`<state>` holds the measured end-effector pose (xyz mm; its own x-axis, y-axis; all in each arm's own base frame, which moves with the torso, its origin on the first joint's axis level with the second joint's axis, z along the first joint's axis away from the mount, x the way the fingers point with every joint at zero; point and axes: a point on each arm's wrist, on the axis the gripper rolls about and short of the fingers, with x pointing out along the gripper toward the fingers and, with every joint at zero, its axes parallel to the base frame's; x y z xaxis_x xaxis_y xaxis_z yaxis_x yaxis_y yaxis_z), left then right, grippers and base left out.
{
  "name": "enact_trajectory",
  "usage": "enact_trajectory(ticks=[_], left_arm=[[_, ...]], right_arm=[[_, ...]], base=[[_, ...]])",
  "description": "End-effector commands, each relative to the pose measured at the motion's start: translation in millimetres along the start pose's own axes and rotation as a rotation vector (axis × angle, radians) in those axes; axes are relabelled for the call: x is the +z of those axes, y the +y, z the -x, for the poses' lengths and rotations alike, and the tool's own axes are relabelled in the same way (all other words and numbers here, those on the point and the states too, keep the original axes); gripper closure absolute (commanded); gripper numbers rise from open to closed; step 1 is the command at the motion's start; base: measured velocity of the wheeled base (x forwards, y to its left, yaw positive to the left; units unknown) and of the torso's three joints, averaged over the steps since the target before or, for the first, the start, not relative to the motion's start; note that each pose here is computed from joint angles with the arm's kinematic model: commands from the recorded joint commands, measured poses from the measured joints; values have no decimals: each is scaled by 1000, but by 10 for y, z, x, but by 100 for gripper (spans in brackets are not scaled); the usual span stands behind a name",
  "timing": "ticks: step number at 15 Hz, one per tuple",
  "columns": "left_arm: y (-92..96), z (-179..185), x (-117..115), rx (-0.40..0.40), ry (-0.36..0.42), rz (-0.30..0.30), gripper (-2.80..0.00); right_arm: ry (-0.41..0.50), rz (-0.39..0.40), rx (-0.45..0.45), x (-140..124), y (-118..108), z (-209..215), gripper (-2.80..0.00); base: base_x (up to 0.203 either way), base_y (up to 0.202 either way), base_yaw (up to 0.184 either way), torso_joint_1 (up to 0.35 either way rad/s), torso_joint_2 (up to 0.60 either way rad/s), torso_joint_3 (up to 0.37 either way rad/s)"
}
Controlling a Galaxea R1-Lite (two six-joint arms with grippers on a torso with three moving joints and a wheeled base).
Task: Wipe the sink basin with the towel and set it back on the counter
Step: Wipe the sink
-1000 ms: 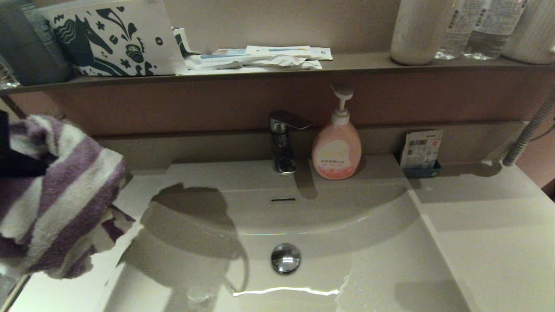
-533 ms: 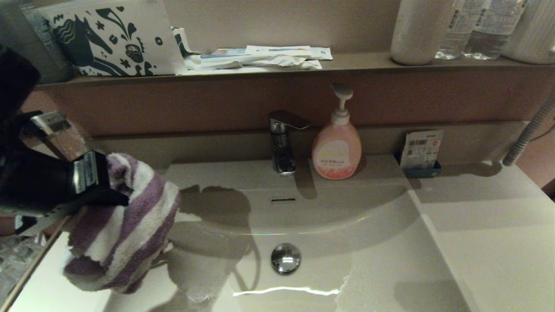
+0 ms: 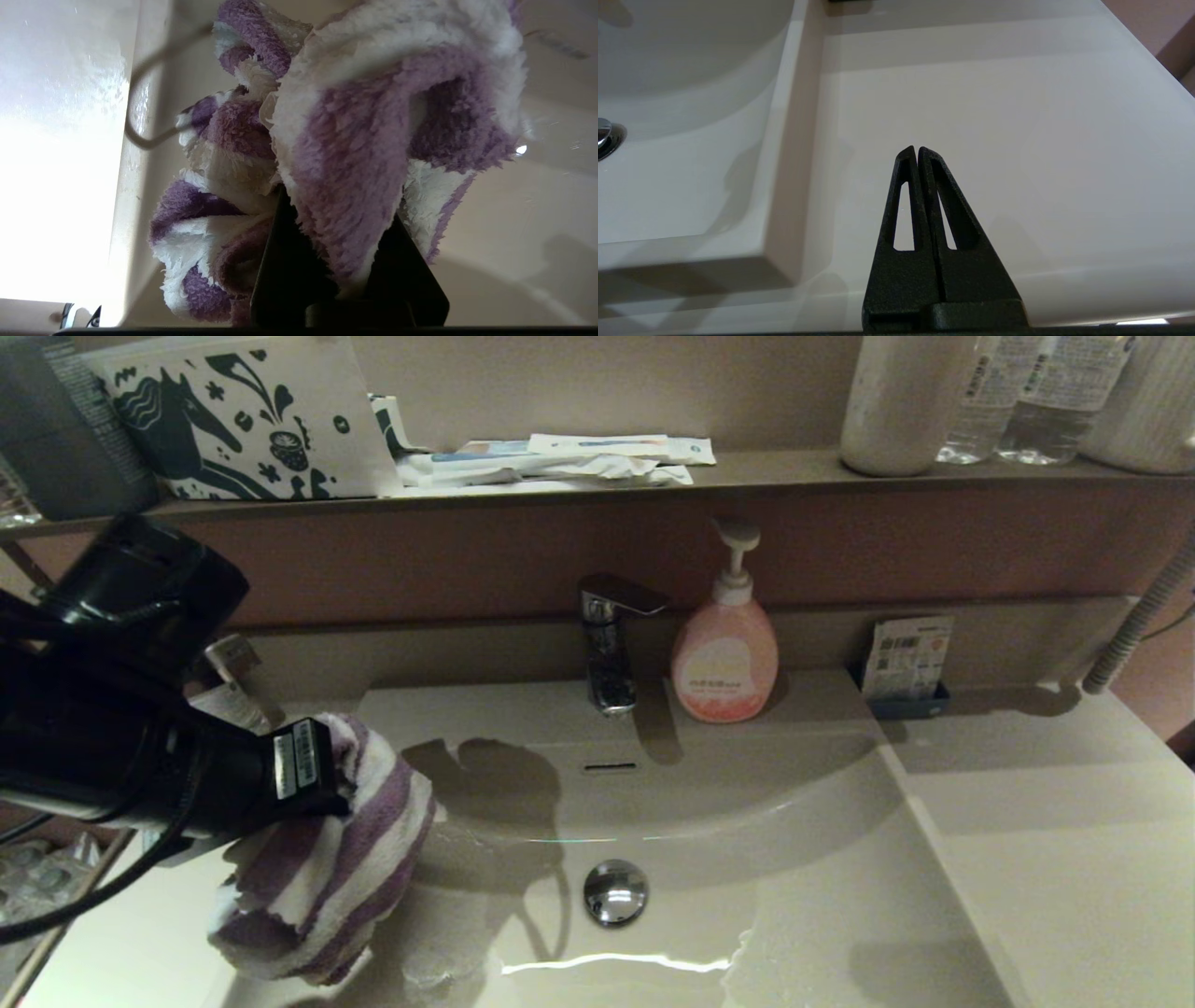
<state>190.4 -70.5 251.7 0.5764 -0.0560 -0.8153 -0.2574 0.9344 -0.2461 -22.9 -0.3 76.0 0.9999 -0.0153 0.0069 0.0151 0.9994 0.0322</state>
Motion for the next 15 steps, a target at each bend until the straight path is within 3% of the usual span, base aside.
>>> enact_trajectory(ticks=[1, 5, 9, 11, 15], left_arm=[[-3, -53, -24, 19, 20, -9, 0], [-34, -113, -81, 54, 10, -49, 0], [-81, -367, -61, 139, -62, -86, 0], [-215, -597, -104, 166, -105, -125, 0], [-424, -935, -209, 216, -114, -187, 0]], right_arm=[[1, 0, 0, 1, 0, -1, 0], [1, 0, 0, 1, 0, -1, 0], [1, 0, 0, 1, 0, -1, 0], [1, 0, 0, 1, 0, -1, 0], [1, 0, 0, 1, 0, -1, 0]], base=[[0, 0, 0, 0, 0, 0], [0, 0, 0, 0, 0, 0], [0, 0, 0, 0, 0, 0], [0, 0, 0, 0, 0, 0], [0, 0, 0, 0, 0, 0]])
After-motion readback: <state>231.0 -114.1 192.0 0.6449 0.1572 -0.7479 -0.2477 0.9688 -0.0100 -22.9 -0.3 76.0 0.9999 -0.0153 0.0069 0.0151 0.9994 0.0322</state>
